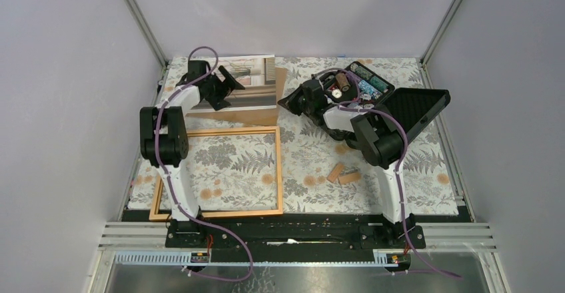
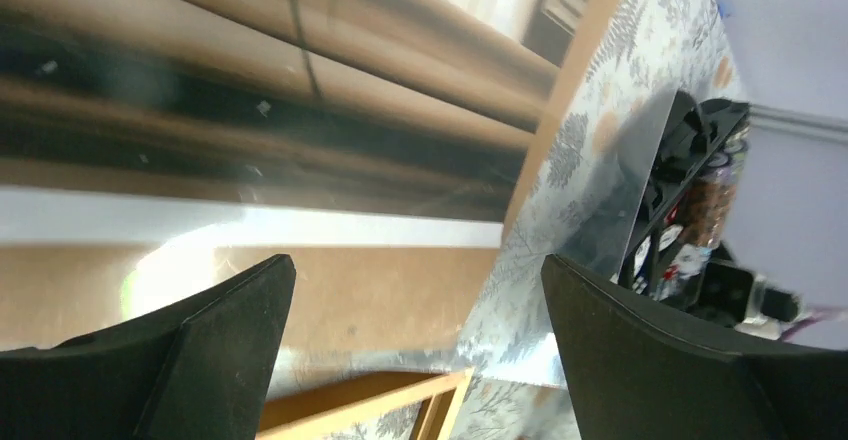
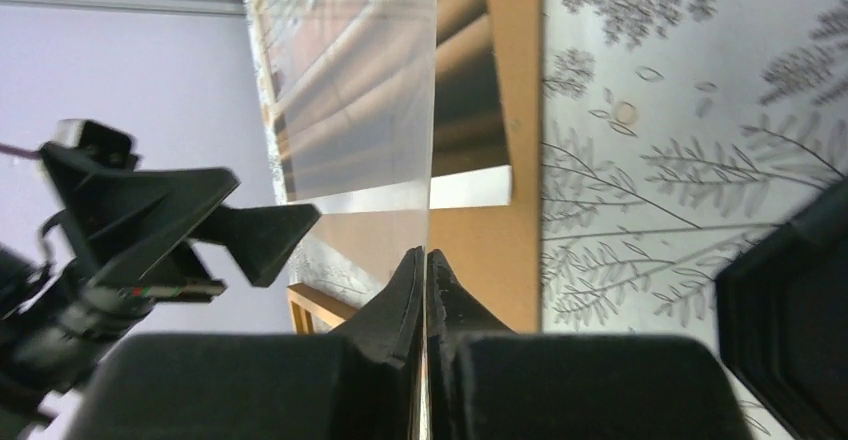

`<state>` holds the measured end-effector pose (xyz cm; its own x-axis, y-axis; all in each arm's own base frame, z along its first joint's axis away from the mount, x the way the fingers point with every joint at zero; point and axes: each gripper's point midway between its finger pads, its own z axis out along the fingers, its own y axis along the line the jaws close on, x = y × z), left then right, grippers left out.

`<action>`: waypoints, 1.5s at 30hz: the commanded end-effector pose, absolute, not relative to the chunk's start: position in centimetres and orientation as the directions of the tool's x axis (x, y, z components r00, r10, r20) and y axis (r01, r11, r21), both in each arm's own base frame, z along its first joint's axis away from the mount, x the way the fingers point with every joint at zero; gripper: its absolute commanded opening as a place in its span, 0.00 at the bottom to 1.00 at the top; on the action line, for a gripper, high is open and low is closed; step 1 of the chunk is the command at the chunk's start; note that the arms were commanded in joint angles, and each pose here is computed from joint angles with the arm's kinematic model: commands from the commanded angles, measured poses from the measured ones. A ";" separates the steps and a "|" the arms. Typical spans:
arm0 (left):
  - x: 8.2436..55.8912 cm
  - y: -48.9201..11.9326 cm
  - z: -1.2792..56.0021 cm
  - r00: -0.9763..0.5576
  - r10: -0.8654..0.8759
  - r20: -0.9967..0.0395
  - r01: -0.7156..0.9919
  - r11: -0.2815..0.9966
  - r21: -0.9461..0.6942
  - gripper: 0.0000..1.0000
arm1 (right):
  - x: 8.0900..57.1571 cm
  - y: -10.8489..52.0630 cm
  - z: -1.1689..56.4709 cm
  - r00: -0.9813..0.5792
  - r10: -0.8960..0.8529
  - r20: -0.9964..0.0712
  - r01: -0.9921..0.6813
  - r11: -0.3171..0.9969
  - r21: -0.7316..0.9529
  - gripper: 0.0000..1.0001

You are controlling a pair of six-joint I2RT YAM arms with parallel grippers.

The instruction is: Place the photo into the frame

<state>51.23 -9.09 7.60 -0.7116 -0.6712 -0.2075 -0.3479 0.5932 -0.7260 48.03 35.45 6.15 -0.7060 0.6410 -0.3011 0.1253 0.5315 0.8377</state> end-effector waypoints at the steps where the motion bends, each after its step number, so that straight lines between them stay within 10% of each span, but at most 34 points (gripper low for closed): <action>1: 51.2 -8.7 21.1 -0.583 -0.522 -0.622 -0.109 0.810 -0.577 0.99 | 49.6 35.9 12.4 -0.713 0.614 -0.338 0.000 0.483 0.876 0.00; 9: 47.8 -8.6 31.5 -0.371 -0.415 -0.831 -0.008 0.896 -0.444 0.99 | 48.8 37.6 19.4 -0.779 0.596 -0.194 0.017 0.330 0.944 0.00; 23: 43.9 -13.5 36.7 -0.310 -0.367 -0.877 0.151 0.892 -0.426 0.99 | 36.0 41.0 20.2 -0.838 0.540 0.073 0.182 0.150 0.972 0.00; 45: 39.1 -21.5 38.6 -0.345 -0.344 -0.873 0.348 0.817 -0.460 0.99 | 23.7 43.2 11.5 -0.787 0.564 -0.252 -0.054 0.343 0.938 0.00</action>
<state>39.80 -21.41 34.98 -0.4157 -0.3052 -0.8568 0.2910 0.8478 -0.4432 23.32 42.86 7.97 -0.8737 0.4590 -0.1612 0.0457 0.4072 0.9122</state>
